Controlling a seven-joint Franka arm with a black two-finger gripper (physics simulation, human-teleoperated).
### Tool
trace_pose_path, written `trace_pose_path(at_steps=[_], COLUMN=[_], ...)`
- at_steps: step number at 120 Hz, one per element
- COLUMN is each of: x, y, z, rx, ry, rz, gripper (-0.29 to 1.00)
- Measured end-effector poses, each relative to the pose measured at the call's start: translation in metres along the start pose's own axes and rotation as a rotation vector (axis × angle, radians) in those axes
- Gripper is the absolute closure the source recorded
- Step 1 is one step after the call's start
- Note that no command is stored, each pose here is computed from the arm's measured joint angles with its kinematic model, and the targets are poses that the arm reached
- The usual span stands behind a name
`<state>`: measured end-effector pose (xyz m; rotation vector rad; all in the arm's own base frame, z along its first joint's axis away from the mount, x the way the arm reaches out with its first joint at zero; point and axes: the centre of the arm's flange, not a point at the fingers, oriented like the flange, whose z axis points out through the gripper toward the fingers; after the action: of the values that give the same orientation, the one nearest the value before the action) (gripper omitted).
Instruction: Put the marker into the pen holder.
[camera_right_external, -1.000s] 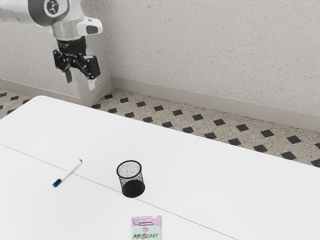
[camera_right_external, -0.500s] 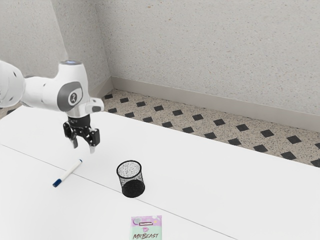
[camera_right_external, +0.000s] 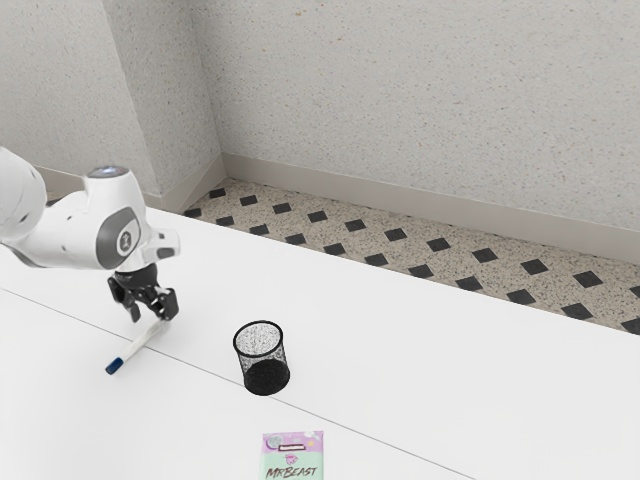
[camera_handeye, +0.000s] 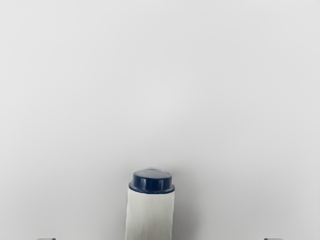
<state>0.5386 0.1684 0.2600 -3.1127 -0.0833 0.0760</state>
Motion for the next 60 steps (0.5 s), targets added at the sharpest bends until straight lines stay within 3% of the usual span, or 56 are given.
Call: trace_pose_path(at_steps=[40,60], x=[0.006,0.007], y=[-0.009,-0.01], z=[0.013,0.017], rx=[-0.015,-0.023], ry=[0.022,0.023], rz=[0.045,0.06], gripper=[0.22,0.39])
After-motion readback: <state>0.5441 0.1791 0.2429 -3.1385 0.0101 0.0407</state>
